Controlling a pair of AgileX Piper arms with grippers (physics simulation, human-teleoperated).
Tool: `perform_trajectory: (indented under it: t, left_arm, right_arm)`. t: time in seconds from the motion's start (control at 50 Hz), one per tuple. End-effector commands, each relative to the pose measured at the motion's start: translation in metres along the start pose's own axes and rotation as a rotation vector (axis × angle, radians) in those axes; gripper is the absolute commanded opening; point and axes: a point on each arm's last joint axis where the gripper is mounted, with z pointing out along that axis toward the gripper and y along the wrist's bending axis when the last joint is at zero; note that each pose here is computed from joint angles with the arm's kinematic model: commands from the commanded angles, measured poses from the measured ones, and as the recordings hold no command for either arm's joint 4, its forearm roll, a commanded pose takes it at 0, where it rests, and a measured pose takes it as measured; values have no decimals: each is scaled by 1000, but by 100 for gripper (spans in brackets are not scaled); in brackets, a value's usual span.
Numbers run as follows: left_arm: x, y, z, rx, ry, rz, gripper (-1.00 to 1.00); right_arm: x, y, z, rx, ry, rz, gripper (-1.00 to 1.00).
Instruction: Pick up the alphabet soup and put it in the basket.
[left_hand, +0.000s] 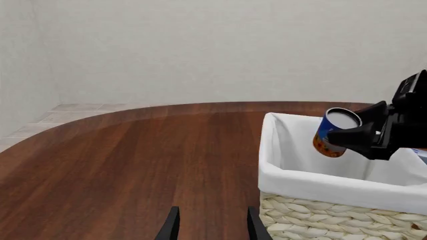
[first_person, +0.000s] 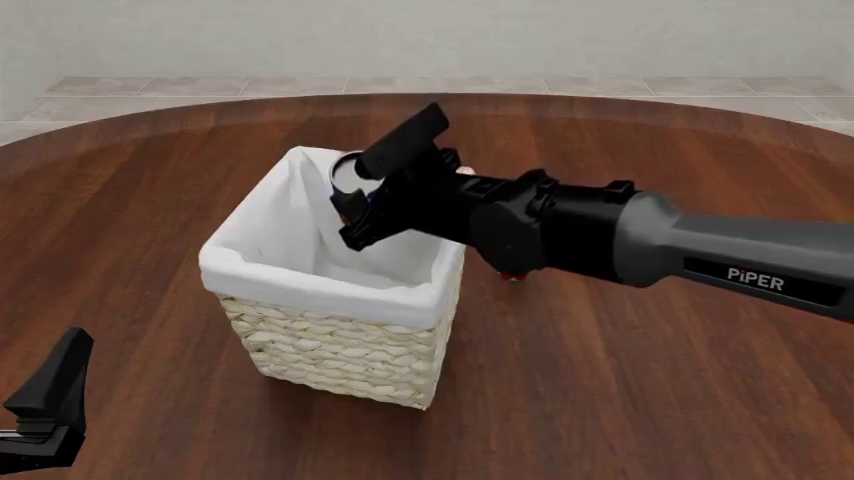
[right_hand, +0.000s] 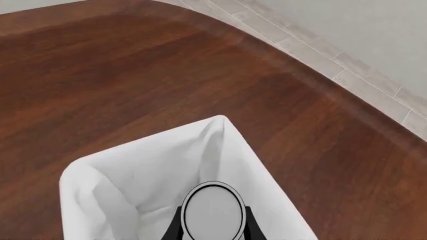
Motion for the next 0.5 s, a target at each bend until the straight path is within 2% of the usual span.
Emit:
perform_trajectory:
  t: [0.02, 0.5]
  left_arm:
    - [0, 0, 0, 0, 0, 0, 100]
    - [0, 0, 0, 0, 0, 0, 100]
  right_arm:
    - [-2, 0, 0, 1, -10, 19, -100]
    - [4, 6, 7, -11, -1, 38, -100]
